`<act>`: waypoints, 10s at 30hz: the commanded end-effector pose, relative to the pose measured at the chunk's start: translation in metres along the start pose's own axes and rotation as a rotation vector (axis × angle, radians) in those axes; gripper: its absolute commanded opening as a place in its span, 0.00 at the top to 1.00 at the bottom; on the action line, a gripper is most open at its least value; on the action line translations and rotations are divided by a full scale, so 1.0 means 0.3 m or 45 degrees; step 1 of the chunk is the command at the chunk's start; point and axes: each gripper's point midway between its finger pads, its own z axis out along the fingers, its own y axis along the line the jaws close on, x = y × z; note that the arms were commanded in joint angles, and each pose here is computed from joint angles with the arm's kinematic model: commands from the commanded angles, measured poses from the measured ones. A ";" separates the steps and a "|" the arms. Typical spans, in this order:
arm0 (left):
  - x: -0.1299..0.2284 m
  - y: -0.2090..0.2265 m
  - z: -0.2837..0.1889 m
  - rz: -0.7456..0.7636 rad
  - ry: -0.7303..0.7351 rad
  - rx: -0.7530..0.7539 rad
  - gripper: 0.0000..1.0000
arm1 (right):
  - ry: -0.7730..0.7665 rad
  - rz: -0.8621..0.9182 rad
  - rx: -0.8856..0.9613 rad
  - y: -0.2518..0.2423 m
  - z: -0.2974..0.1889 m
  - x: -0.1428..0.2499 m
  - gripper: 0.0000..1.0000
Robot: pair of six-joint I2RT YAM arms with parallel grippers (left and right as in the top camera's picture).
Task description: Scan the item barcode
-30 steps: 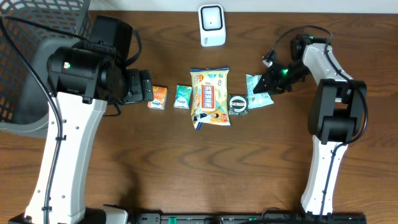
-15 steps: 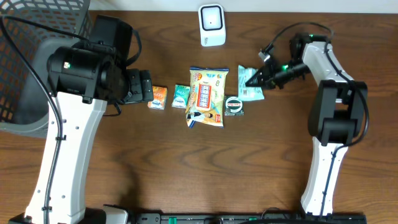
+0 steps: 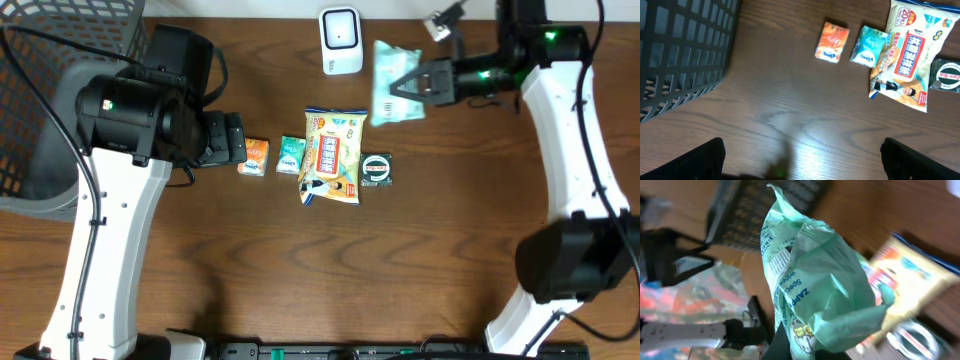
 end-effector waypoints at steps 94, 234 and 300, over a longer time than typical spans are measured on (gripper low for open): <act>0.005 0.004 0.003 -0.005 0.008 -0.009 0.02 | -0.076 -0.071 -0.083 0.370 -0.011 -0.044 0.99; 0.004 0.004 0.003 -0.005 0.007 -0.009 0.02 | 0.406 0.396 1.018 -0.736 -0.137 0.401 0.43; 0.005 0.004 0.003 -0.005 0.008 -0.009 0.02 | -0.558 -0.222 0.893 -0.691 0.488 -0.493 0.99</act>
